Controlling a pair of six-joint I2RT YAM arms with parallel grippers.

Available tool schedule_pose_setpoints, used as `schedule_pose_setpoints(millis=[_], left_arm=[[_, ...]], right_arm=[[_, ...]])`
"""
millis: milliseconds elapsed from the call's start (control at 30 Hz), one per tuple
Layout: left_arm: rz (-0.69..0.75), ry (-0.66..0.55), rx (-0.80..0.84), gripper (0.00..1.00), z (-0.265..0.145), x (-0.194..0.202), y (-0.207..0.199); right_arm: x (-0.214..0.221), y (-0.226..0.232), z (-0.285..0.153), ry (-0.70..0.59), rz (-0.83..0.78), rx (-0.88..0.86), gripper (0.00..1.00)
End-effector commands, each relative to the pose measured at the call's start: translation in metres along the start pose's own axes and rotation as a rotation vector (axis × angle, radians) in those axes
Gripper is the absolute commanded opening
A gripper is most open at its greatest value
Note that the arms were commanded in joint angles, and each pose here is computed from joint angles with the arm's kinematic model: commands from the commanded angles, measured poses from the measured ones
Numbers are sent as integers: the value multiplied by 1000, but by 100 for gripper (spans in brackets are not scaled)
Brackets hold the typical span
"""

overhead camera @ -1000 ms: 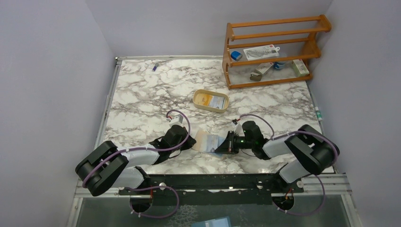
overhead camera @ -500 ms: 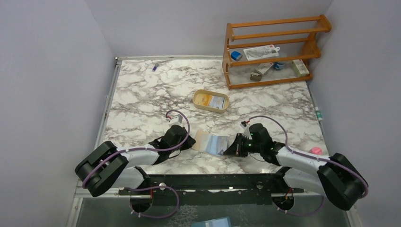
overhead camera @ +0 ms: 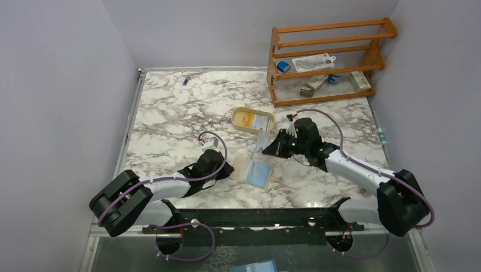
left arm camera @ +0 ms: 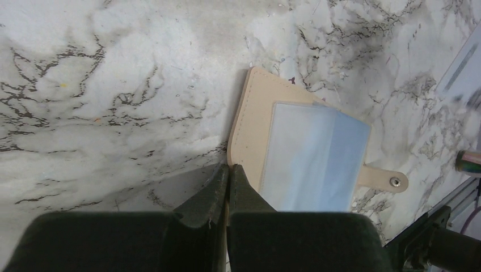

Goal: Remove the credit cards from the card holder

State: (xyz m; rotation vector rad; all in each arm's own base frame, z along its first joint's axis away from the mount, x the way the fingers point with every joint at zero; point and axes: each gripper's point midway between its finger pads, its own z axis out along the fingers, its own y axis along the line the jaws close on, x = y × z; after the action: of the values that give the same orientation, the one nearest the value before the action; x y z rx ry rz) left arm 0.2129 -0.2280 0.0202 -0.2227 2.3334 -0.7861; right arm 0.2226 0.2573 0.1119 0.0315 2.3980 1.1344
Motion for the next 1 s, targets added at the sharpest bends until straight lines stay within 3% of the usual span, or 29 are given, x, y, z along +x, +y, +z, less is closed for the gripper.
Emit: schedule_pose_setpoints(millis=[0,200,333,967], left_arm=[[53,70,-181,0,-8,22,51],[43,64,-173,0,-9,22,51],[43,63,-172,0,-9,22,51],[35,75,-183,0,-13,29,58]], right_arm=[[-67,14,12,-93,-34,-24,1],[-140,23,28,-169,-36,-63,1],[-157,12,38,-182,7,-64,1],[-129,-51,87,-71,106,16,1]])
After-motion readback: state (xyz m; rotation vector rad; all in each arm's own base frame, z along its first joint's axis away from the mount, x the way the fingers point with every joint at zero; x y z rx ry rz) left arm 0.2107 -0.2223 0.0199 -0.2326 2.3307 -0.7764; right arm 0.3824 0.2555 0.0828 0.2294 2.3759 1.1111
